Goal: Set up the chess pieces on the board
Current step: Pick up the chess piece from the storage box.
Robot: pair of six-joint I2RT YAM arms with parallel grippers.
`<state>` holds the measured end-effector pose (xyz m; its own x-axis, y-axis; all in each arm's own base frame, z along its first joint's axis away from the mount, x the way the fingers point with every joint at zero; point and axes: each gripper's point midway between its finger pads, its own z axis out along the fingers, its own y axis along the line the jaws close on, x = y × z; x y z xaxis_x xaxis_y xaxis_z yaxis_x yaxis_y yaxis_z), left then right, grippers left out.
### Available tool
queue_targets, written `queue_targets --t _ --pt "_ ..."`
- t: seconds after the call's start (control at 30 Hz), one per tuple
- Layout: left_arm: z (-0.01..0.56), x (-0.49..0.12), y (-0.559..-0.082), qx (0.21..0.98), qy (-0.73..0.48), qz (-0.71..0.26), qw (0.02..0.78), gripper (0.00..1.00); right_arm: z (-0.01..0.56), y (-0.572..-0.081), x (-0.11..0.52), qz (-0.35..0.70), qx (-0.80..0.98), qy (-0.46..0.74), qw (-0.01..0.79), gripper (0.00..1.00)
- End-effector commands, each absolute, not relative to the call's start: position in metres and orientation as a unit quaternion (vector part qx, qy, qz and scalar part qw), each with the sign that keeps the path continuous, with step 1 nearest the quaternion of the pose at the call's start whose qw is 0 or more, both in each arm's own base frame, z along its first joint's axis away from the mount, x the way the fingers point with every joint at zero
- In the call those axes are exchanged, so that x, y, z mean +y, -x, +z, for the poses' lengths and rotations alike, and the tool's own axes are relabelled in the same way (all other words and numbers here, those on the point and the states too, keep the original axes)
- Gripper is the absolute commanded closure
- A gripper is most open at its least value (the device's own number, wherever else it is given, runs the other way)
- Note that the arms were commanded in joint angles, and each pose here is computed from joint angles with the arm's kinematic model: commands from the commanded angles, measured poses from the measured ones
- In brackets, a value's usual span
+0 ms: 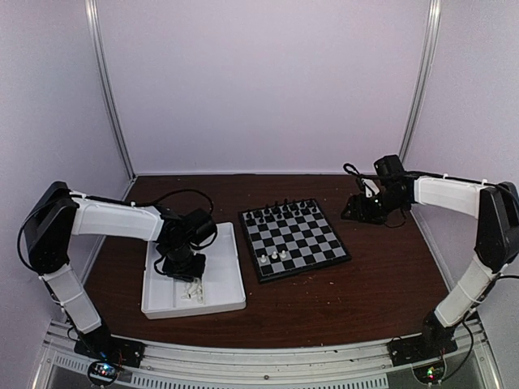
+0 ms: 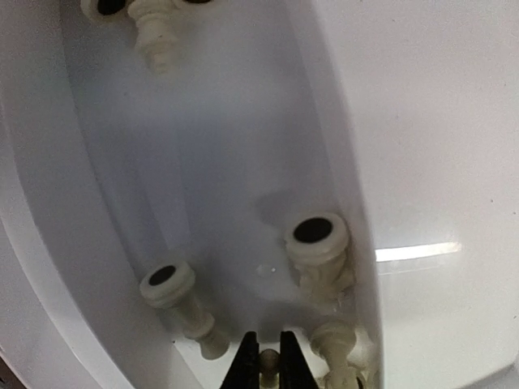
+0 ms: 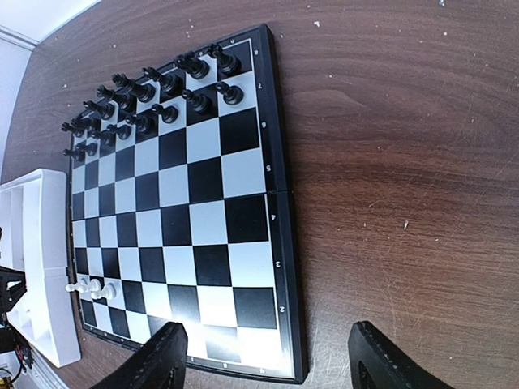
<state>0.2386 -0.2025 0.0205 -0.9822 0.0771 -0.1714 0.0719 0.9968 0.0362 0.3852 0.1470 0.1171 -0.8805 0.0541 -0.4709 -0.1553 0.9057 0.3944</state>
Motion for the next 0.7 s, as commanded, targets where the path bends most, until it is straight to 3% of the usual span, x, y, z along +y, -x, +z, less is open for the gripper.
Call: queue_targets --t 0.0,0.3,0.43,0.67 --pt "0.052 -0.203 -0.250 0.990 -0.045 0.011 0.130 0.95 0.136 -0.383 0.148 0.229 0.937 0.027 0.264 0.29" --pt "0.165 -0.236 -0.295 0.955 -0.038 -0.090 0.280 0.96 0.174 -0.373 0.196 0.326 0.895 0.055 0.300 0.28" --pt "0.205 -0.257 -0.308 0.930 -0.010 -0.169 0.327 0.96 0.228 -0.353 0.250 0.417 0.828 0.089 0.365 0.29" --pt "0.261 -0.272 -0.328 0.863 0.120 -0.301 0.387 0.97 0.289 -0.321 0.315 0.450 0.740 0.153 0.475 0.30"
